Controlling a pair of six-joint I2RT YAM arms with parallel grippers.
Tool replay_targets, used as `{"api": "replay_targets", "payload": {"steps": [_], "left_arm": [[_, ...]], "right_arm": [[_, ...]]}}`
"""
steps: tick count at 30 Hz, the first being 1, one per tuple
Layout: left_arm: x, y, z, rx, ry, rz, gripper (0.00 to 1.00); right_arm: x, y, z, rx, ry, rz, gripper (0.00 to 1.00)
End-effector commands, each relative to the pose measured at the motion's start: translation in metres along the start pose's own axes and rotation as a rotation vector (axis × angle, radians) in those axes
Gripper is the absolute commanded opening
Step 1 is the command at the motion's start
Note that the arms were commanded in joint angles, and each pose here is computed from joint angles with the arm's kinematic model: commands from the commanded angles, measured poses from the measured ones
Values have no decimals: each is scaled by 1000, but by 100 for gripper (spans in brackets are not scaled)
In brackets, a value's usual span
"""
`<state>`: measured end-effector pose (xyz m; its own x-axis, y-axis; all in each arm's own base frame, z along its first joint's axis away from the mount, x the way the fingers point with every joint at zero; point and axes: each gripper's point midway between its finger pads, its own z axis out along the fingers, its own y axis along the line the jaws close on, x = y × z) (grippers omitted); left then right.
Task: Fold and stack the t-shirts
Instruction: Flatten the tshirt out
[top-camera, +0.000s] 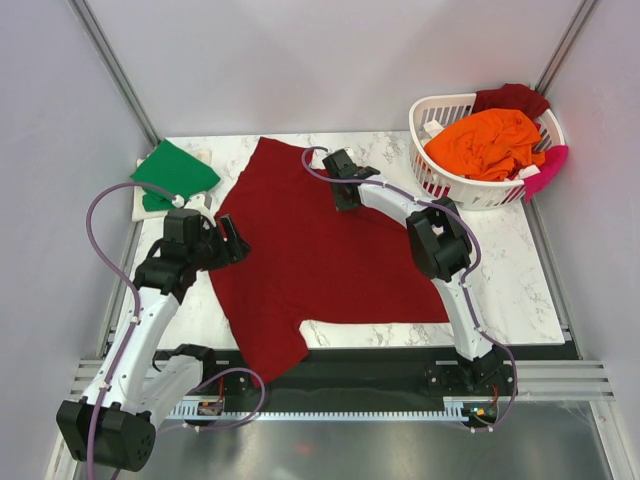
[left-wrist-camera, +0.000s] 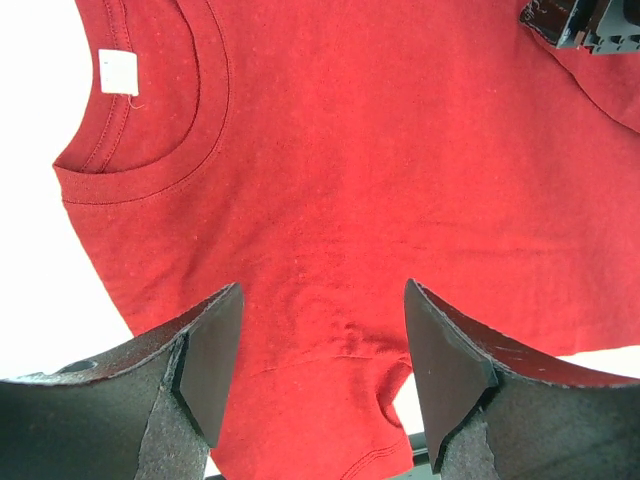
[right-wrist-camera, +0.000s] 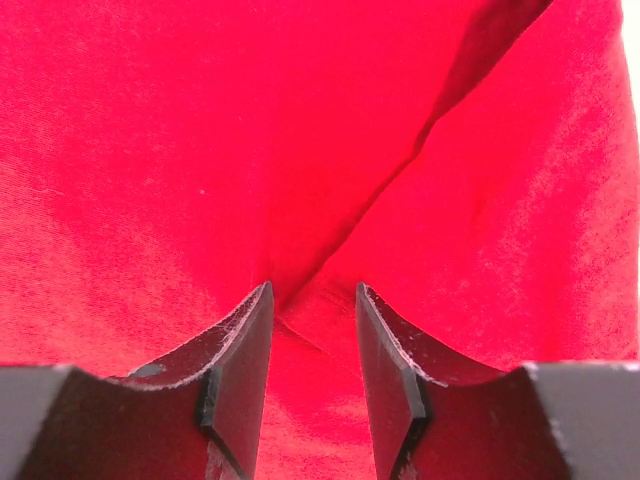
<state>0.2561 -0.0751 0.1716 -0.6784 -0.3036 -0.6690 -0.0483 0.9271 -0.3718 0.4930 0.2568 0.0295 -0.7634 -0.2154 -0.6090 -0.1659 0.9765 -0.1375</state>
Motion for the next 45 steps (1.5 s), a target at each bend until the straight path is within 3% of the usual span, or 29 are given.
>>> {"api": "replay_targets", "payload": {"steps": [1,7,11,23,32,45], "left_arm": [[-2,1,-1,3,-9,41,73],[-2,1,-1,5,-9,41,72],[-2,2,0,1,-8,43,72],[-1,2,1,2,-1,42,72],[0,2,1,1,0,43,72],[0,2,2,2,6,44,72]], "right_arm": [[-23,8,-12,-38,-66,38,47],[-12,7,-3,-22,-41,31,43],[-7,6,-1,-13,-31,28,29],[-4,0,-1,0,-25,12,0],[-27,-21,-21,67,-74,-7,0],[-78,-112,-38,333,-150,-62,0]]}}
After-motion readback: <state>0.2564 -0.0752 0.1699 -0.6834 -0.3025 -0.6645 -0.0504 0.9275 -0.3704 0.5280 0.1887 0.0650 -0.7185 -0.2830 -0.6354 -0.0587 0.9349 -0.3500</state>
